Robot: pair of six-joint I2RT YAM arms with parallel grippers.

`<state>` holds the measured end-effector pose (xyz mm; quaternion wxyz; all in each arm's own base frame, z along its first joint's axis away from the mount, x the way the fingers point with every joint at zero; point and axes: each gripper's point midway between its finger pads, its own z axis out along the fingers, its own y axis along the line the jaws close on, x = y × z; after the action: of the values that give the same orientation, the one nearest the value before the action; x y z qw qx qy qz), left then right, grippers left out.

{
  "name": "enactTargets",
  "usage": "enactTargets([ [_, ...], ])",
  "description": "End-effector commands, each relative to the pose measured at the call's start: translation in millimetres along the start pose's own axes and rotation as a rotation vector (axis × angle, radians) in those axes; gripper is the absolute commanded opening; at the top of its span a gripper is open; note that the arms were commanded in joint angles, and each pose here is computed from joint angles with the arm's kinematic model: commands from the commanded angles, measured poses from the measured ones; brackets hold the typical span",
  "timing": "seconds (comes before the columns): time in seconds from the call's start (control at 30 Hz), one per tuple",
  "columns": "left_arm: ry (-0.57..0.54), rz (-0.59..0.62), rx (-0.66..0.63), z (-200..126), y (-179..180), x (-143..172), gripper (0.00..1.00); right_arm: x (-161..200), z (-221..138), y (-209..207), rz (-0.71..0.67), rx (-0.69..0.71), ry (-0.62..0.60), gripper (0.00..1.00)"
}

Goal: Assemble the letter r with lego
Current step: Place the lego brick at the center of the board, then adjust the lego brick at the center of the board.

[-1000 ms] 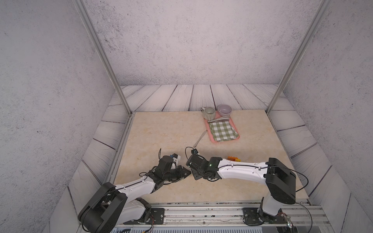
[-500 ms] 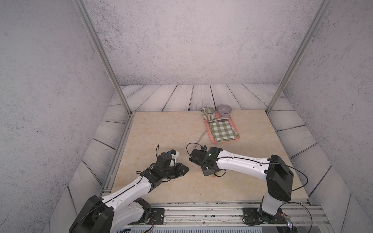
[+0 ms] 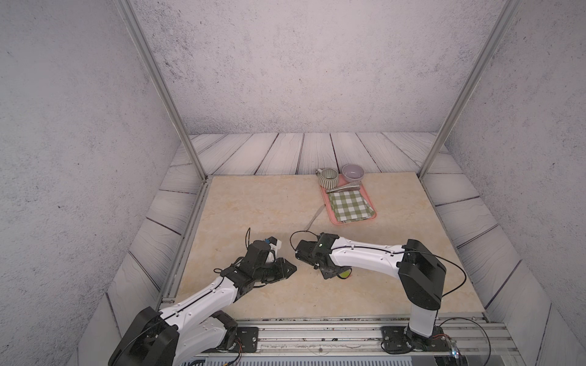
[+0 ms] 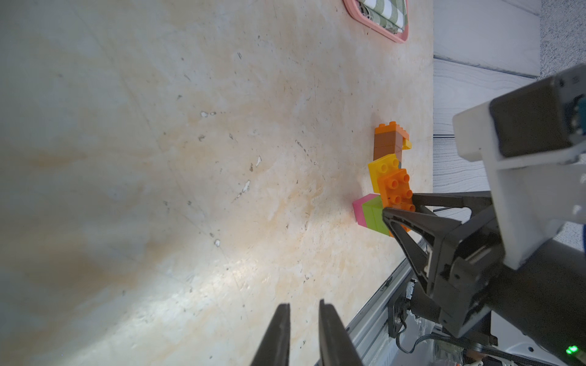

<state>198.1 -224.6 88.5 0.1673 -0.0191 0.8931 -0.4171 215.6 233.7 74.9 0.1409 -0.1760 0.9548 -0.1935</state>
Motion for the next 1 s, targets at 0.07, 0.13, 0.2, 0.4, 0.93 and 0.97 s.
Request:
enactTargets([
  [0.07,-0.006,0.004,-0.001,-2,2,0,0.21,-5,-9,9,0.018,-0.068,-0.01,0.55],
  [0.13,-0.006,0.005,-0.003,-2,2,0,0.21,-6,-13,13,0.027,-0.098,-0.016,0.56],
  [0.2,-0.005,0.002,-0.007,-2,4,1,0.21,-7,-17,17,0.031,-0.131,-0.025,0.57],
  [0.4,-0.001,0.016,-0.012,-2,4,1,0.21,-14,-43,34,0.048,-0.348,-0.101,0.58],
  [0.93,0.206,0.32,-0.043,38,-38,43,0.22,-1,36,-35,0.166,-0.425,0.012,0.21],
  [0.97,0.201,0.316,-0.043,38,-38,42,0.22,1,41,-36,0.165,-0.41,0.023,0.21],
])
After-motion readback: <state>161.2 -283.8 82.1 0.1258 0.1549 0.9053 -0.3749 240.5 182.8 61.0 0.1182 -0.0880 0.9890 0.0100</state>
